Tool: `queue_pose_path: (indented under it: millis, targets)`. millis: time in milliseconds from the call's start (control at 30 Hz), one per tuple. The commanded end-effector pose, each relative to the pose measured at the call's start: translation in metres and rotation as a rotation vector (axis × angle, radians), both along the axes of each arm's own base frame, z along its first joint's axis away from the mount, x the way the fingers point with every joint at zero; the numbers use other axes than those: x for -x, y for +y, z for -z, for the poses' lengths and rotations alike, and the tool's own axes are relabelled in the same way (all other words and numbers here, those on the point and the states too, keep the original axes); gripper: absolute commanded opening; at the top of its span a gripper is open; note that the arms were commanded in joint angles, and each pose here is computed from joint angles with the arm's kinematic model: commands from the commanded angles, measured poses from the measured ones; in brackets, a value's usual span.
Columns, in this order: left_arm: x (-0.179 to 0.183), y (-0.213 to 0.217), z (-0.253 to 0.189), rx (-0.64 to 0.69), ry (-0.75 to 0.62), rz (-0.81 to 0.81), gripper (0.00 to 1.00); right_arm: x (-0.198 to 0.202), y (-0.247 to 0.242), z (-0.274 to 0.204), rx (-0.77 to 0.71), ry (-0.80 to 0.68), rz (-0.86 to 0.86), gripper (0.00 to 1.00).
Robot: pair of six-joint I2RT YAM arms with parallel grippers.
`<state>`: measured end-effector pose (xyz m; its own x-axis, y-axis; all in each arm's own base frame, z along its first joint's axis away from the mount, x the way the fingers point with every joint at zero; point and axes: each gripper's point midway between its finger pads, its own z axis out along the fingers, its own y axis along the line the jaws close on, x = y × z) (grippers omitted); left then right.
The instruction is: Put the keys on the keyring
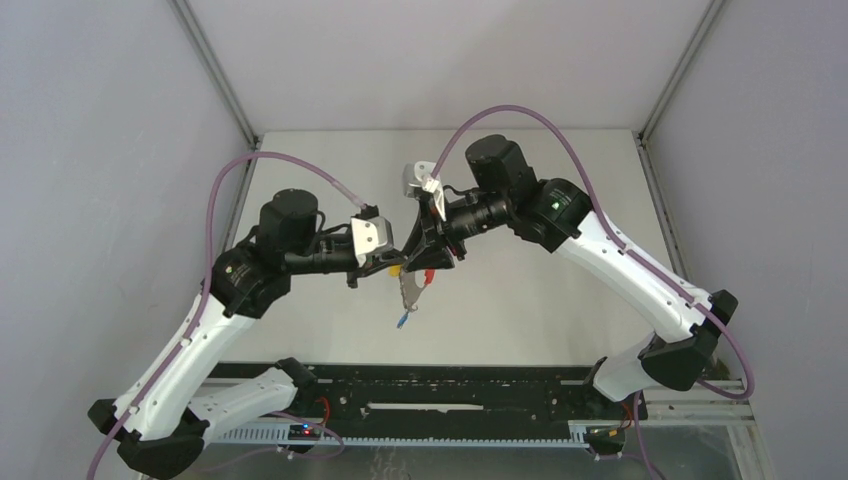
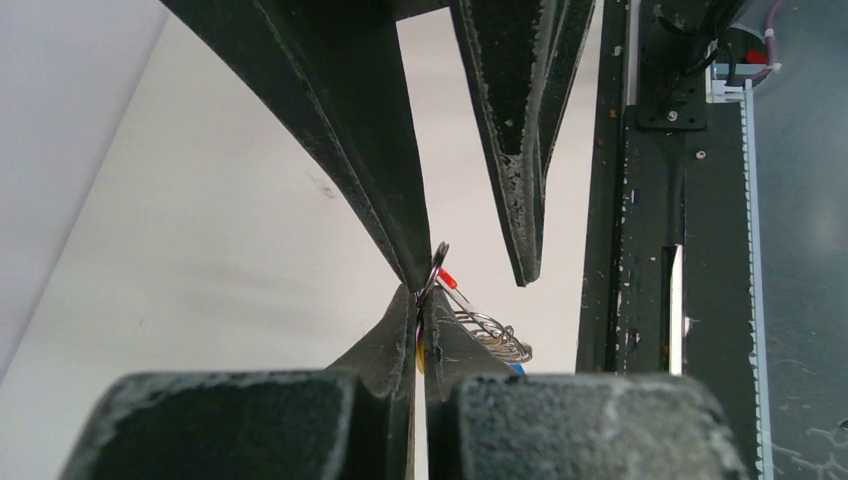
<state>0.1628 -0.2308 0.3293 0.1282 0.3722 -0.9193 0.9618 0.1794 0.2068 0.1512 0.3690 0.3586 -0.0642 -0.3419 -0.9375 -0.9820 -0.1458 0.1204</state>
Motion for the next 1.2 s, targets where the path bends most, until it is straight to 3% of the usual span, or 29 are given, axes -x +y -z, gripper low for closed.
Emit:
queue_pose_path:
  millis: [0,300,533,933,1167]
  targets:
    - [-0.006,0.001,-0.029,0.062,-0.099,-0.023,0.00,0.015,-0.005,-0.023,-0.077,0.027,-0.054,0.42]
    - [-0.005,-0.001,-0.031,0.069,-0.098,-0.011,0.00,-0.003,0.000,-0.017,-0.046,-0.017,0.036,0.39]
    - [-0.002,0.000,-0.030,0.067,-0.094,-0.004,0.00,-0.015,-0.003,-0.033,-0.104,-0.078,0.090,0.42]
    - [-0.003,-0.001,-0.033,0.071,-0.099,-0.003,0.00,-0.010,-0.002,-0.020,-0.069,-0.037,0.044,0.44]
    - [-0.003,0.000,-0.034,0.072,-0.103,-0.003,0.00,-0.012,0.003,-0.013,-0.033,-0.033,0.023,0.33]
